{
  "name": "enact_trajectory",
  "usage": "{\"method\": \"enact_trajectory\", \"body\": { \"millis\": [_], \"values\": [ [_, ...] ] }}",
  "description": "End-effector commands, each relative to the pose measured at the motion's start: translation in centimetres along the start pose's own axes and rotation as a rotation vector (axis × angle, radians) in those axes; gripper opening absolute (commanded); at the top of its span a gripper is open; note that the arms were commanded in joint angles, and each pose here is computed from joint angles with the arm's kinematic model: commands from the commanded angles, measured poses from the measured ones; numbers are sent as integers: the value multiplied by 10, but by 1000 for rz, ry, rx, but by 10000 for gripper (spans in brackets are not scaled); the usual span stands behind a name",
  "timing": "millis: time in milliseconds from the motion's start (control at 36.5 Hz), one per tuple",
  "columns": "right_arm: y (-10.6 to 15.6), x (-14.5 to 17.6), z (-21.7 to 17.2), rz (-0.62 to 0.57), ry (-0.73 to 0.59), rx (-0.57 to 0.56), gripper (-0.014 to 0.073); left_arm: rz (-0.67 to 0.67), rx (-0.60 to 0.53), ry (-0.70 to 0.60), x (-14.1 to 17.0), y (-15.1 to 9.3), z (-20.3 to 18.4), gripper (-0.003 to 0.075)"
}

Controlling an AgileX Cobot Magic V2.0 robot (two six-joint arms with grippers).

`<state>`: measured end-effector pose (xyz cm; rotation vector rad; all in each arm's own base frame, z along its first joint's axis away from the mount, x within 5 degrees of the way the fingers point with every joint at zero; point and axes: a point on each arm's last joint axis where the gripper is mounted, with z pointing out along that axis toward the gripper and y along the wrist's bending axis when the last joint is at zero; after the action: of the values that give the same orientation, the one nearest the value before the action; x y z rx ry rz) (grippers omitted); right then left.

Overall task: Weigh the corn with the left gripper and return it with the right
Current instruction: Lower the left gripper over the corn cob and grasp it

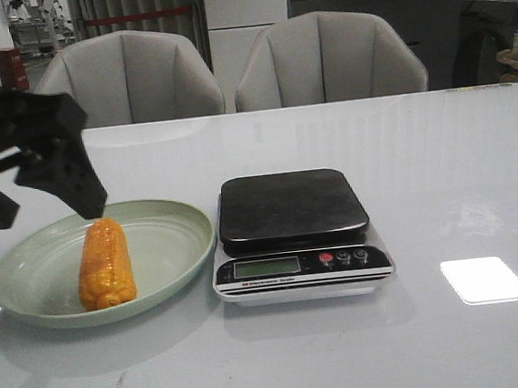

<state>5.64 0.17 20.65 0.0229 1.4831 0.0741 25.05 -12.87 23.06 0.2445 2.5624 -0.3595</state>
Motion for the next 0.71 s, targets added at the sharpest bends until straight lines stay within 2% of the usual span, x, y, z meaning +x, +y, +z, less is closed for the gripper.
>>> {"method": "enact_trajectory", "body": {
  "millis": [0, 247, 329, 384, 439, 548, 685],
  "values": [
    [0, -5, -2, -18, -92, -3, 208, -23, 32, -43, -18, -11, 9, 566],
    [0, -5, -2, -18, -92, -3, 208, -34, 13, 95, -21, -16, 52, 563],
    [0, -5, -2, -18, -92, -3, 208, -45, 6, 128, -18, -15, 64, 530],
    [0, -5, -2, -18, -92, -3, 208, -51, 3, 140, -16, -15, 69, 484],
    [0, -5, -2, -18, -92, -3, 208, -60, 5, 147, -16, -15, 72, 385],
    [0, -5, -2, -18, -92, -3, 208, -57, 21, 103, -31, -20, 66, 115],
    [0, -5, -2, -18, -92, -3, 208, -34, 61, 31, -56, -36, 54, 127]
  ]
}}
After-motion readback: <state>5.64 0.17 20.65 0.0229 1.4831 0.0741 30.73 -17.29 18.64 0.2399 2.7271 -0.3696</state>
